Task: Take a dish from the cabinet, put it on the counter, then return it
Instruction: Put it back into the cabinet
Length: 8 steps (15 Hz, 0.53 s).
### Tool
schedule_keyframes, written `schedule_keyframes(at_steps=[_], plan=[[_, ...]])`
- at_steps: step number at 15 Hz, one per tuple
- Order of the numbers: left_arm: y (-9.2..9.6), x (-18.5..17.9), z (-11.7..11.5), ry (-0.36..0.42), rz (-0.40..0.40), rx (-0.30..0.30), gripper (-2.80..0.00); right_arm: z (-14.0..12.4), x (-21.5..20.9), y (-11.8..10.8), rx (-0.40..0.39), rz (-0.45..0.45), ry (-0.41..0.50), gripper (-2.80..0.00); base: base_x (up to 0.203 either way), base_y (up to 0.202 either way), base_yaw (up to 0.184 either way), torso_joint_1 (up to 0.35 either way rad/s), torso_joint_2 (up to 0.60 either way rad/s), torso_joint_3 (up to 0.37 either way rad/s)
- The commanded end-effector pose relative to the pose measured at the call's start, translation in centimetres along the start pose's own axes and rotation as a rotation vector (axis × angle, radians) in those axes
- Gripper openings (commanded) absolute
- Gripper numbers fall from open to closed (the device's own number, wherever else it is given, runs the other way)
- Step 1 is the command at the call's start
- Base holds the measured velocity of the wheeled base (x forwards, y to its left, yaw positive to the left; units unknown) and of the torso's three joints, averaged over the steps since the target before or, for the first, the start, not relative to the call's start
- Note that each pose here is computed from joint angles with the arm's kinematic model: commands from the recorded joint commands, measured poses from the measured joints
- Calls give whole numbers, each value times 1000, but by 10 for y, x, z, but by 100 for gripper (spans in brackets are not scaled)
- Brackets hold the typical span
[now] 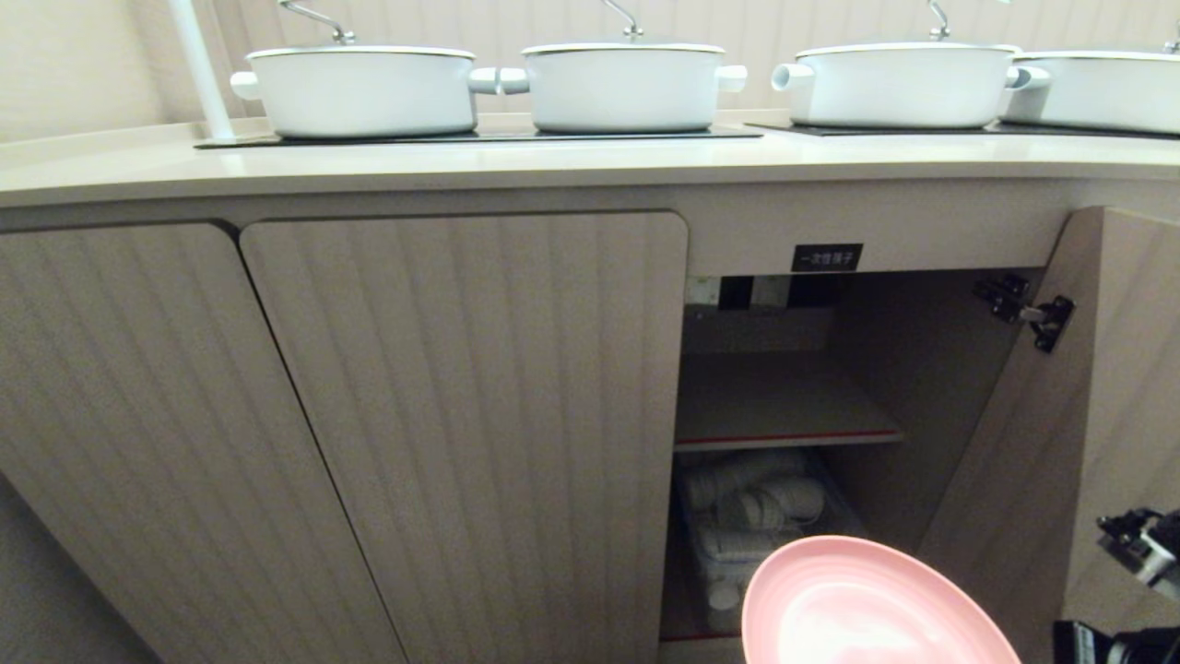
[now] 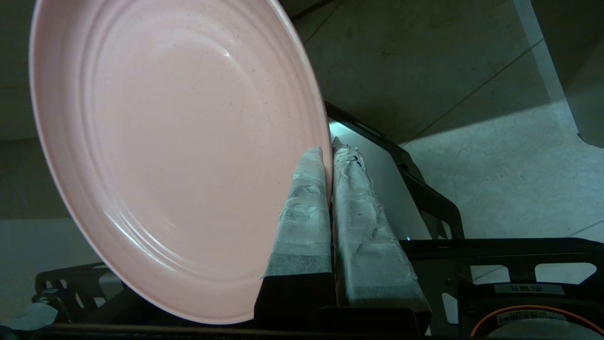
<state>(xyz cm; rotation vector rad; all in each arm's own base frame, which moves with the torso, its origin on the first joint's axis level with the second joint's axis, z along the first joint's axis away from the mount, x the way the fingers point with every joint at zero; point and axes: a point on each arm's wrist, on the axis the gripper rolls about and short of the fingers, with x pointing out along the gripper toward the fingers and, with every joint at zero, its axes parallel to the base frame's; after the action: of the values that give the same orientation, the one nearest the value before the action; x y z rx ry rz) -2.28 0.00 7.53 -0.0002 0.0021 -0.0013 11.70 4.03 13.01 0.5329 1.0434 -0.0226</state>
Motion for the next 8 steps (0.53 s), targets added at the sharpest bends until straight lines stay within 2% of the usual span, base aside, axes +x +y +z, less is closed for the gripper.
schedule_keyframes(at_steps=[1,8], plan=[[0,0,0,-1,1,-1,-280,6,1,5,9,-2,1,-280,0,0,0,0,0,0],[0,0,0,-1,1,-1,-280,25,12,17,83,-50,19,-280,0,0,0,0,0,0]])
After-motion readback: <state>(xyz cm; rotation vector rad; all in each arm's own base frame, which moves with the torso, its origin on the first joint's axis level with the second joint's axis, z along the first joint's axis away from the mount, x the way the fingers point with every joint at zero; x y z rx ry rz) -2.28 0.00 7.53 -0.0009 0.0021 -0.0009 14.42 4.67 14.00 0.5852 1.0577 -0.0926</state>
